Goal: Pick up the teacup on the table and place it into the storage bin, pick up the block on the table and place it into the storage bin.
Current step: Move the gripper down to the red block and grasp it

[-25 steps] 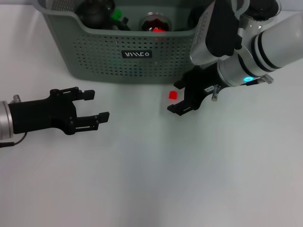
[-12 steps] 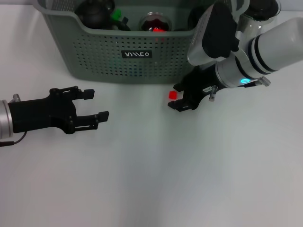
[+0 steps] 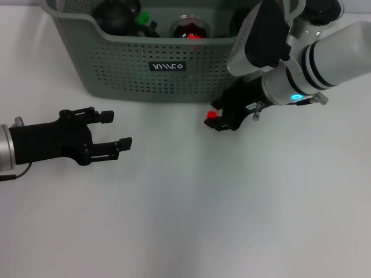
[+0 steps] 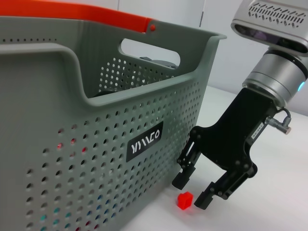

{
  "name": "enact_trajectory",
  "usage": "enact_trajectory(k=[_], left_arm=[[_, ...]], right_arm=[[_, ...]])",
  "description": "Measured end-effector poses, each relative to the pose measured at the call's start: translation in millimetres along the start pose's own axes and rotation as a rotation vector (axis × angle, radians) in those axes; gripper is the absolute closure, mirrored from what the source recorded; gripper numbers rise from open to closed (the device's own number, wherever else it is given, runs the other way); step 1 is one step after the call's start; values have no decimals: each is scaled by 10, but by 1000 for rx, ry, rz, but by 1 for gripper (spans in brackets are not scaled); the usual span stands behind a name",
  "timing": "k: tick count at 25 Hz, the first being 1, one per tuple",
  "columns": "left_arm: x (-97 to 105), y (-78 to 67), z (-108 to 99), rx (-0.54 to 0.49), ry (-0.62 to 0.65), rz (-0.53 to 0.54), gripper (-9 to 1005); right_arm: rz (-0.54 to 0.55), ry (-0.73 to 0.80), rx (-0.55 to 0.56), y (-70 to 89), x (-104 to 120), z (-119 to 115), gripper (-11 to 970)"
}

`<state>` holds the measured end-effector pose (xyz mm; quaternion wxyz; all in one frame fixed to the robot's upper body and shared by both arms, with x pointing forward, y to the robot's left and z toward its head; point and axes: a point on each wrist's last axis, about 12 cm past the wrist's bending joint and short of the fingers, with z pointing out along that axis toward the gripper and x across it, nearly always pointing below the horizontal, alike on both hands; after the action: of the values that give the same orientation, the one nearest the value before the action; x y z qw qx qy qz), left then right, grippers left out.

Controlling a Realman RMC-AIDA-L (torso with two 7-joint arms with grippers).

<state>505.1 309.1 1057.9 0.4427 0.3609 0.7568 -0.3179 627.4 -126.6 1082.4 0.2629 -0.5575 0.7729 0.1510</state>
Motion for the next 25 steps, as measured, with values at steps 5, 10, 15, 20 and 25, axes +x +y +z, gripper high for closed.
enact_trajectory(k=[5, 10, 15, 20, 25], left_arm=[[6, -6, 4, 1, -1, 0, 215], [12, -11, 5, 2, -1, -2, 215], [13, -11, 5, 2, -1, -3, 214], [14, -10, 5, 1, 0, -4, 214], [16, -10, 5, 1, 1, -5, 215]], right_arm=[[-2, 6, 7, 6, 4, 22, 484], [-8, 10, 10, 12, 4, 35, 490], [-15, 7, 3, 37, -16, 53, 521], [-32, 7, 2, 71, -36, 85, 544], [-32, 2, 12, 67, -41, 94, 559]])
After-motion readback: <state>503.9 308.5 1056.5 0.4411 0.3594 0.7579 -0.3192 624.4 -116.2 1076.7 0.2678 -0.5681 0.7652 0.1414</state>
